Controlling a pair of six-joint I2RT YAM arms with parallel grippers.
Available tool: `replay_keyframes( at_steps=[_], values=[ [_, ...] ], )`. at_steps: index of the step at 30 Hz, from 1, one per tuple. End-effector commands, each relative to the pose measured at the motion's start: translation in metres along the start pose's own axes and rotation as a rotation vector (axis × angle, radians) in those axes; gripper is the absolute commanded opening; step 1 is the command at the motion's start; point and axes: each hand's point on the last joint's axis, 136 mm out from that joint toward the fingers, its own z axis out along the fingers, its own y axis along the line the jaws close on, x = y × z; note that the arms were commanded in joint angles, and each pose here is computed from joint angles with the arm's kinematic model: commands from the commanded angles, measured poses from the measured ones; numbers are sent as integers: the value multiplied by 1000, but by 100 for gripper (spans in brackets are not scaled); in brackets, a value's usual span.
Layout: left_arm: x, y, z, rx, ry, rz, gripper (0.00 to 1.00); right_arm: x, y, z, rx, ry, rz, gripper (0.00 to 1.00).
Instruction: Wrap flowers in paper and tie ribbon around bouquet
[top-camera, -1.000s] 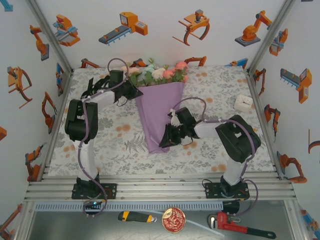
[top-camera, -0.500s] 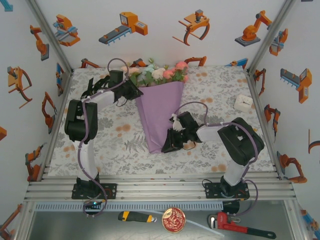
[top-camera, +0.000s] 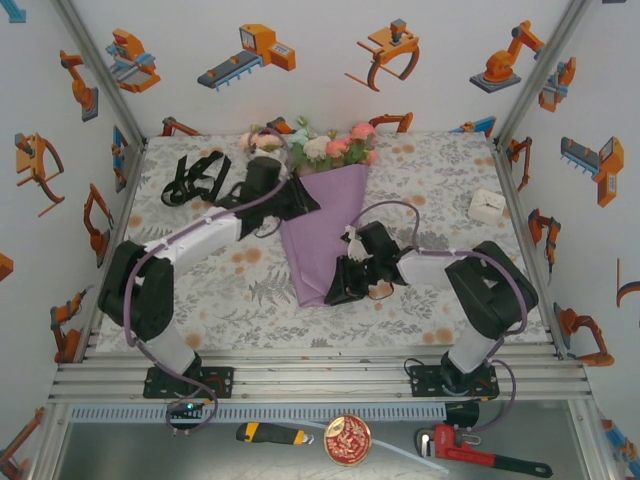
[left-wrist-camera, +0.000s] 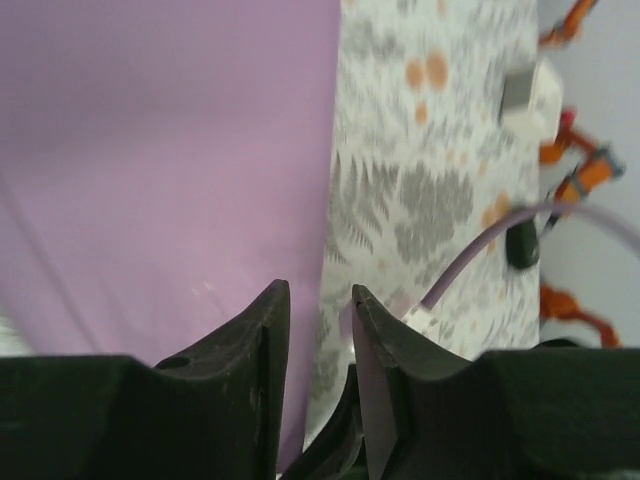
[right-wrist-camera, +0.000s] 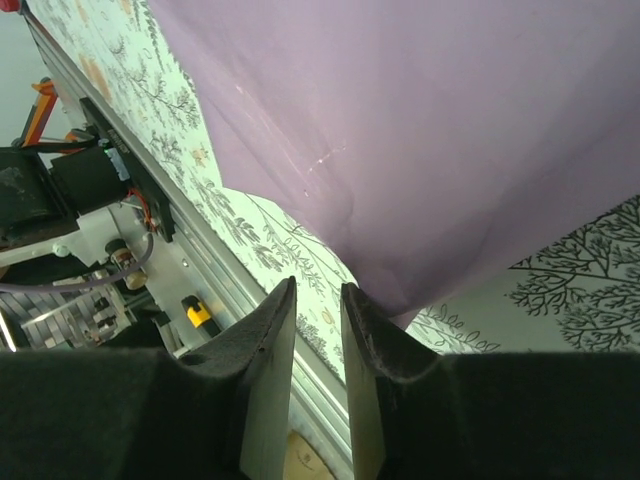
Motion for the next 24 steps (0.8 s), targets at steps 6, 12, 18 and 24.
replay_keyframes(
  at_steps=[6,12,18,24],
  values=[
    [110,57,38,-114,187,-80,29,-55,37,-62,-89,-231,18,34],
    [132,77,26,-161,198,-87,28,-94,10,-79,-15,-364,137,35],
    [142,80,27,-158,212,-101,28,-108,-8,-54,-52,-357,222,32],
    [141,77,23,-148,203,-97,27,-118,-53,-43,17,-376,306,22]
  ],
)
